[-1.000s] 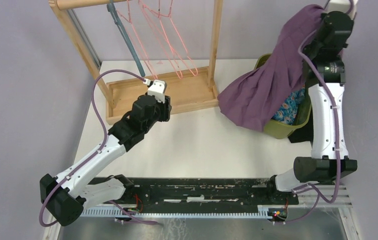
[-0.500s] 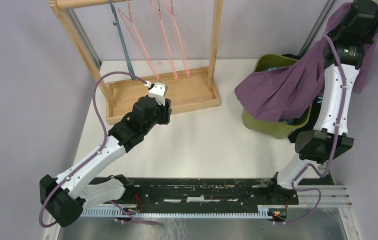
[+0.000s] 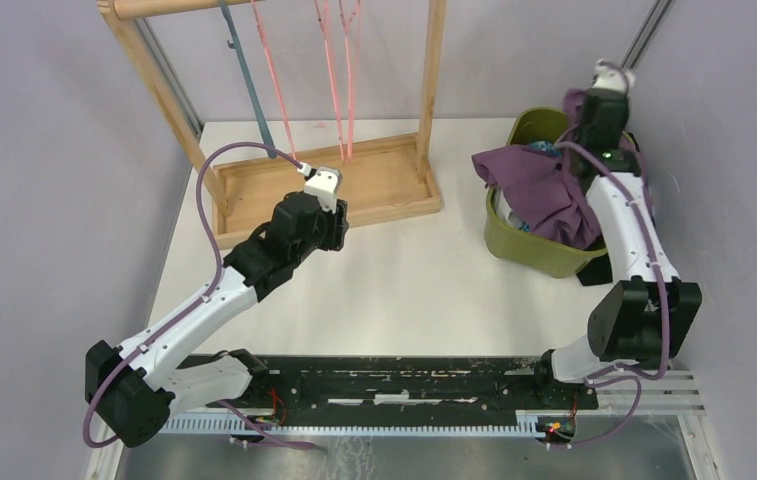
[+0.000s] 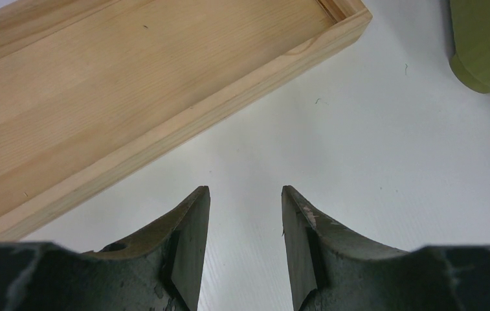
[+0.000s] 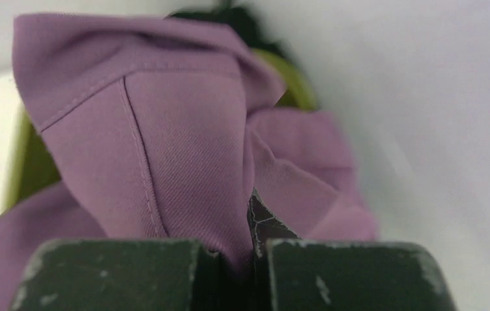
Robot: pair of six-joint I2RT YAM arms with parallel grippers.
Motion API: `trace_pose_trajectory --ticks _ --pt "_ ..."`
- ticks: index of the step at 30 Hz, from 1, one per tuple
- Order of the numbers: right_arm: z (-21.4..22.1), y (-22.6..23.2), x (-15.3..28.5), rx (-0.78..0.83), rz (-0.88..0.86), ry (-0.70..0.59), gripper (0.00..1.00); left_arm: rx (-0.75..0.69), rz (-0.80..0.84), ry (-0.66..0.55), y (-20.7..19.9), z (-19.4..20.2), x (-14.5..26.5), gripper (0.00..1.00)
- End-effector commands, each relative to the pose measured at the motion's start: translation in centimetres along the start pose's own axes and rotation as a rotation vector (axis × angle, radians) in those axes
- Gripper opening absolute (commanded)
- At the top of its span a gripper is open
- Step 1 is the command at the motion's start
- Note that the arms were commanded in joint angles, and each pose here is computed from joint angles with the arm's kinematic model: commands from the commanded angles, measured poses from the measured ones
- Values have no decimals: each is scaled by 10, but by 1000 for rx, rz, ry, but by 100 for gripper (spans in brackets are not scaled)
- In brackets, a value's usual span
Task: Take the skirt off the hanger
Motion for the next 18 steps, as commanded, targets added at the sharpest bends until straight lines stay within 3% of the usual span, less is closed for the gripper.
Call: trace_pose_trajectory --ticks 1,7,14,18 --pt "20 75 31 -138 -303 -19 1 41 35 -29 -7 -10 1 52" --pt "115 119 32 -152 -372 181 1 42 47 -27 -8 -7 3 52" --pt "178 169 38 -404 -536 364 1 39 25 2 -4 5 0 52" --pt "218 187 37 -389 -528 478 2 39 13 8 -3 6 -4 53"
Point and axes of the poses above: each gripper's point midway between its finger pads, its own x axis back along the fingers, its own y axis along the line the jaws close on, z = x × y, the point moved 4 cm from there along x, back along the fingers, and after that the axes turned 2 degrees about x, right-handed, at the moved point
